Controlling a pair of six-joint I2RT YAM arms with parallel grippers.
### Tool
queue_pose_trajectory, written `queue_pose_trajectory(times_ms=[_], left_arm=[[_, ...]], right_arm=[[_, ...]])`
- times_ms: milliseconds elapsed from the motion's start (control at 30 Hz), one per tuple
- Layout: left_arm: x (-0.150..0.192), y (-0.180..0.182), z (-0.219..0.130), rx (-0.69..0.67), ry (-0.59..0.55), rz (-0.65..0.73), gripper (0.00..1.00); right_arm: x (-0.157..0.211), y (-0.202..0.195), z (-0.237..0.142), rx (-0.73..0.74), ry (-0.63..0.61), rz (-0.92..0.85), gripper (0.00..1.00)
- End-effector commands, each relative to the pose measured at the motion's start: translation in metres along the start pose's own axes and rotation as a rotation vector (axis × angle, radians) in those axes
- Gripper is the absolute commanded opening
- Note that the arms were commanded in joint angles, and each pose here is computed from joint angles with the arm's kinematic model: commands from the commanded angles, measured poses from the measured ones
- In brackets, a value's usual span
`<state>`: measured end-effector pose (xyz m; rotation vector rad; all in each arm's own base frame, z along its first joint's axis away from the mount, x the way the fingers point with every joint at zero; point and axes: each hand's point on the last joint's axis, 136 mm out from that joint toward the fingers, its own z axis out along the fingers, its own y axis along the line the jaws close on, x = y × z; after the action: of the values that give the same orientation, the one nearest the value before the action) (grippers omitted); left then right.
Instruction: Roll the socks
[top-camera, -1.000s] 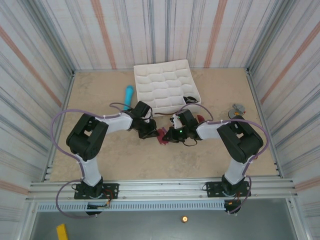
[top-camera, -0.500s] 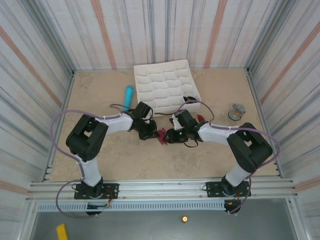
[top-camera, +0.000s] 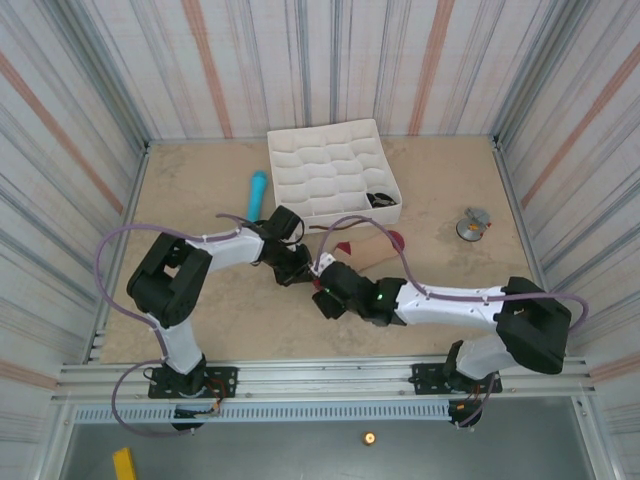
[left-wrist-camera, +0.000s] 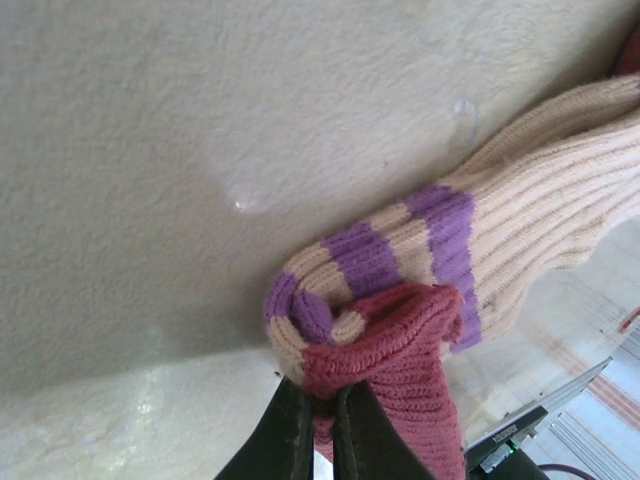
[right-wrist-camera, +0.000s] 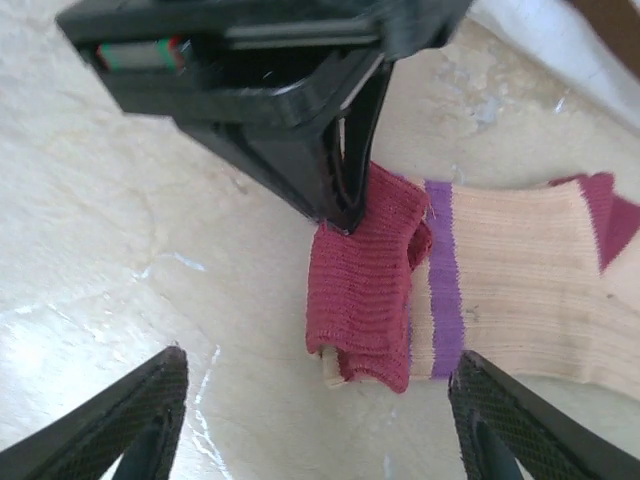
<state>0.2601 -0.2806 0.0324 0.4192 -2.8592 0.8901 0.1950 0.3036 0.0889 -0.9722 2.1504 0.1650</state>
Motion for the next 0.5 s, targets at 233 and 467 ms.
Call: queue_pose_trajectory(times_ms=[233,467], left_arm=[[0.008,-0.012,-0.009,0.018,0.047,-0.004,0.00],[0.007,-0.008,-0.011,0.022,0.055,-0.006,0.00]], right_arm=[[0.002,0.005,0.023,0.248,-0.076,-0.294,0.61],[0.021,0.004,0.042,0.277,-0.036,-0.317,0.59]])
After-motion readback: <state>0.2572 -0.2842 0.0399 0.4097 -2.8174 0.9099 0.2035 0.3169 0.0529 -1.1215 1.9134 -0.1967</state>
